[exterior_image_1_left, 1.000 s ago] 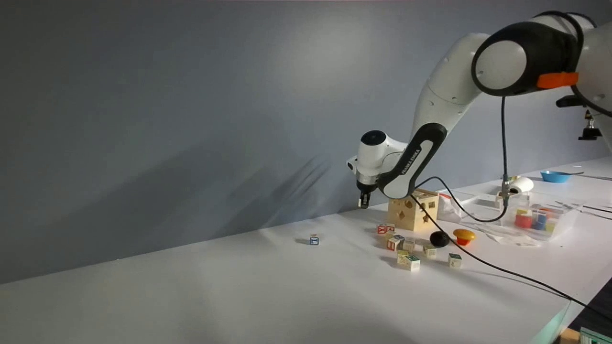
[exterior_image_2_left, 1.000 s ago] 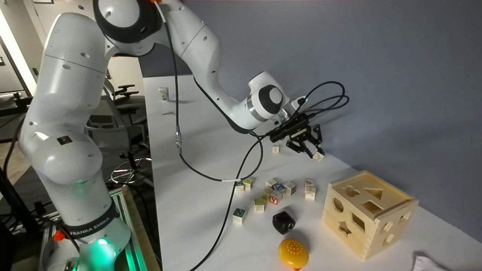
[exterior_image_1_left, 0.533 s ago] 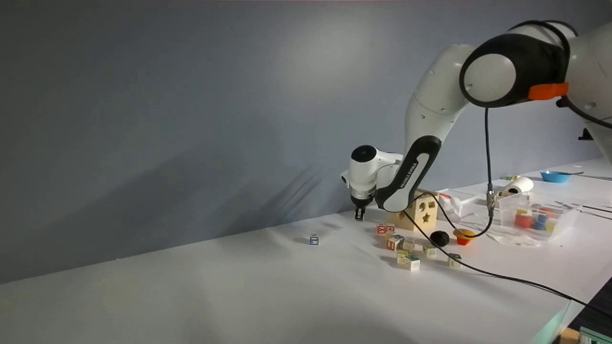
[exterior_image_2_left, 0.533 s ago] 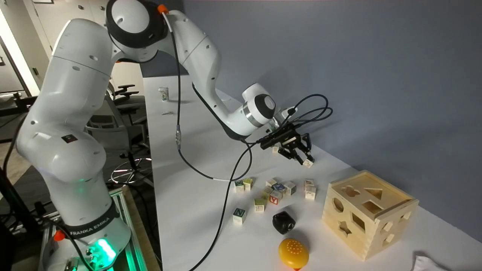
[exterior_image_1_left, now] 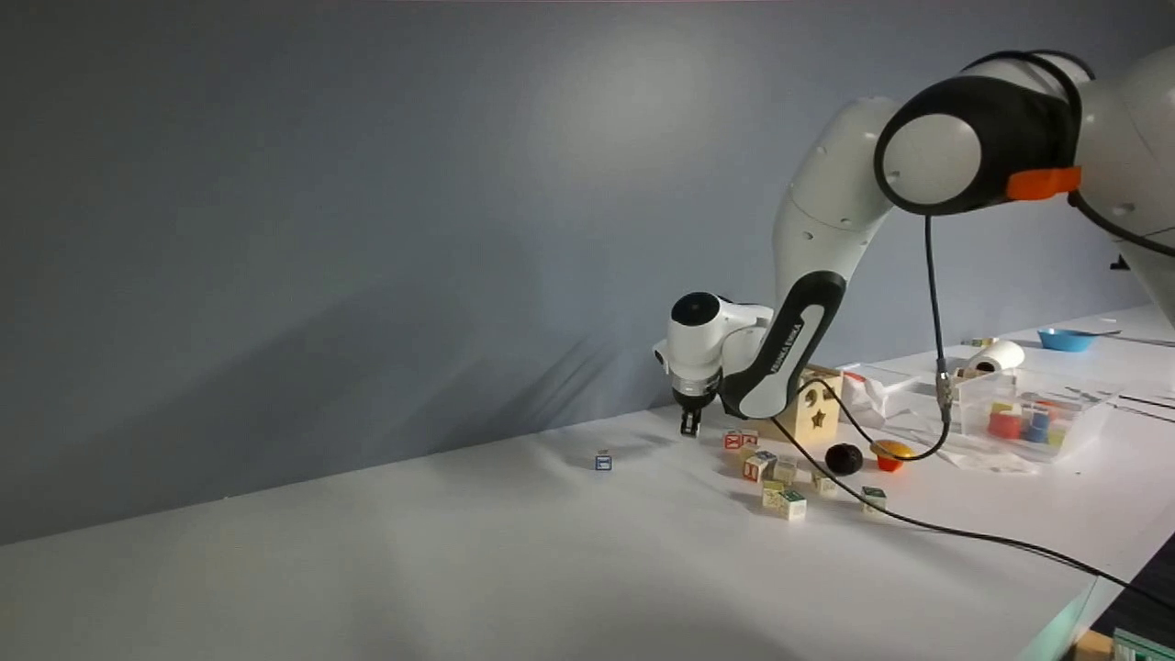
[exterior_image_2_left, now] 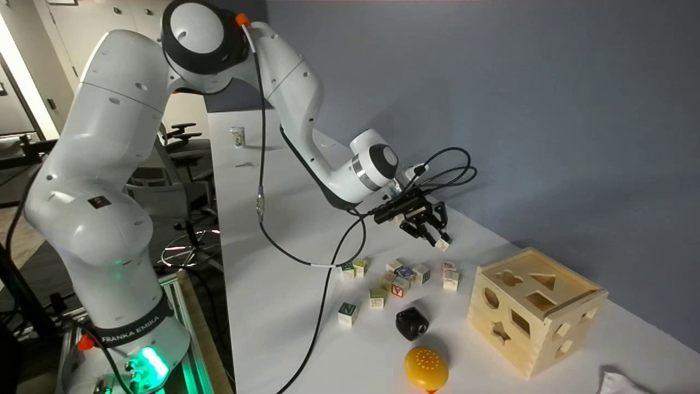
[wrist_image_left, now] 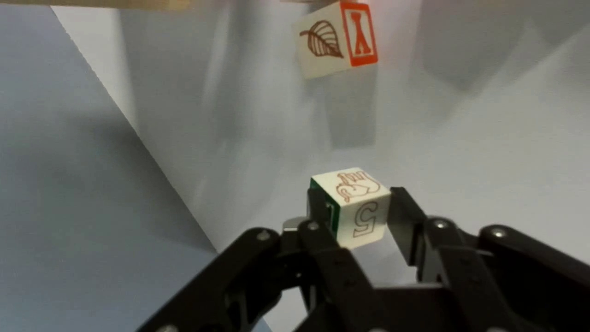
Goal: Pick up the object and put it upside down
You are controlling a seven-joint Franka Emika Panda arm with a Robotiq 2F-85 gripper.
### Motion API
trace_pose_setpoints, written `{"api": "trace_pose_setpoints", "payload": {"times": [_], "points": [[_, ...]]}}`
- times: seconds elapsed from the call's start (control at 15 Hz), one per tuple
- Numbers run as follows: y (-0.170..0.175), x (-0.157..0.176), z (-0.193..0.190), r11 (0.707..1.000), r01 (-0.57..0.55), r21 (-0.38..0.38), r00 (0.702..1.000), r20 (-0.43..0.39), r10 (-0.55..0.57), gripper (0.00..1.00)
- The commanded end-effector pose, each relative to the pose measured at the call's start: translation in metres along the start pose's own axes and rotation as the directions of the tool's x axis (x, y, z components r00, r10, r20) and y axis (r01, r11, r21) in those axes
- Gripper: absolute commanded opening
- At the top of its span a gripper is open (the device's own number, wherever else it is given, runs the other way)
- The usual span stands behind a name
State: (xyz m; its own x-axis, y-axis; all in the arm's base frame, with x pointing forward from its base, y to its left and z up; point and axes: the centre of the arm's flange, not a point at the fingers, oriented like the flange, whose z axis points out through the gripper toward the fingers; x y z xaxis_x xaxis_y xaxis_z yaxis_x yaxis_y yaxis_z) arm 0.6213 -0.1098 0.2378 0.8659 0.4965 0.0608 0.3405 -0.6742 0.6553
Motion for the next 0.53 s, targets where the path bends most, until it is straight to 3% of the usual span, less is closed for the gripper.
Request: {"api": "trace_pose_setpoints", "payload": {"times": [0.0,0.47], "points": [[-0.0089,-0.0078,0.0039,1.000,0.005,0.013,1.000,0.014,-0.005,0.15],[-0.0157,-0.0129,0.0078,1.000,0.018,0.021,0.999,0.029,-0.019,0.15]]}}
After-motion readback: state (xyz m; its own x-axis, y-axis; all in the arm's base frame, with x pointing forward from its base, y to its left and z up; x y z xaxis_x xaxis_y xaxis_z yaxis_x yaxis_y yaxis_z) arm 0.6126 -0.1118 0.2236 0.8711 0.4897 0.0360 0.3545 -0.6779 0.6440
